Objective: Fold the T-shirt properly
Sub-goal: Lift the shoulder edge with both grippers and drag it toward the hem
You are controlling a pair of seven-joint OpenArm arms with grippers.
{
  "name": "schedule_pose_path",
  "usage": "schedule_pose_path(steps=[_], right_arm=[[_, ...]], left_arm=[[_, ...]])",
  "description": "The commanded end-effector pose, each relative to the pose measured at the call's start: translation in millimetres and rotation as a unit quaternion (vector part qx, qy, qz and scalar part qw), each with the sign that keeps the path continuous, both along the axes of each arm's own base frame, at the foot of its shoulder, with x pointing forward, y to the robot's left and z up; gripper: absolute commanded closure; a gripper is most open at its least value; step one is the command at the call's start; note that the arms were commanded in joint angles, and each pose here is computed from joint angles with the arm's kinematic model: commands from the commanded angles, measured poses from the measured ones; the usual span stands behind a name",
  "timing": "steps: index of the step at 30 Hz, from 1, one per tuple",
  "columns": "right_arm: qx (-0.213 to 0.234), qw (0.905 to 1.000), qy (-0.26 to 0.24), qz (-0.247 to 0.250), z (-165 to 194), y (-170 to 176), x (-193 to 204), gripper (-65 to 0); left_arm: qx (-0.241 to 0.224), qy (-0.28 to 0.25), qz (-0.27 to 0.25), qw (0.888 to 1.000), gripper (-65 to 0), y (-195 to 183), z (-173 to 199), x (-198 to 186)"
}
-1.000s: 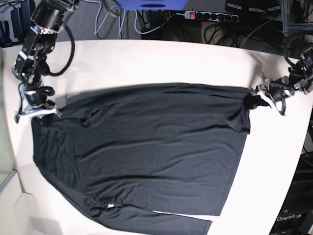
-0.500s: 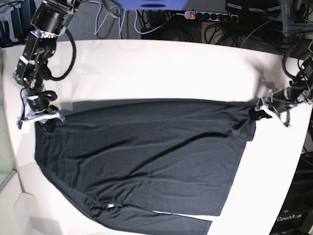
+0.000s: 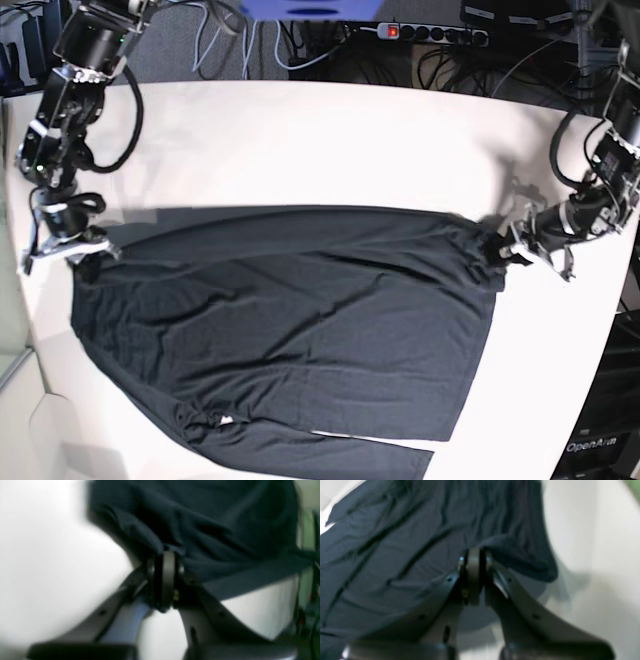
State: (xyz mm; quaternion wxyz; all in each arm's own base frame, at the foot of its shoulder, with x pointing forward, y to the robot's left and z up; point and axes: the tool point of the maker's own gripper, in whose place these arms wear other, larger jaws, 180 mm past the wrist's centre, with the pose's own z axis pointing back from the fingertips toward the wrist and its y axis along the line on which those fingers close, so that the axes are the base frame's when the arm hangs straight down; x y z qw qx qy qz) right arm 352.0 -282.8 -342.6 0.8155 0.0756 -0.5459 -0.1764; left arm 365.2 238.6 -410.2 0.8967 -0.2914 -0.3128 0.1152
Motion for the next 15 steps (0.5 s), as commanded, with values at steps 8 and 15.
schedule_pose_path(steps=[8,15], right_arm=[[-0.020,0.9983,-0.054,0.000,39,-9,18,-0.2],[-0.021,0.9979,-0.061,0.000,45,-9,23,-0.2]], left_arm=[[-0.007,-0.044,0.040,0.998,0.0,24,34,26],[-0.010,-0.063,0.046,0.997,0.0,26,48,39]])
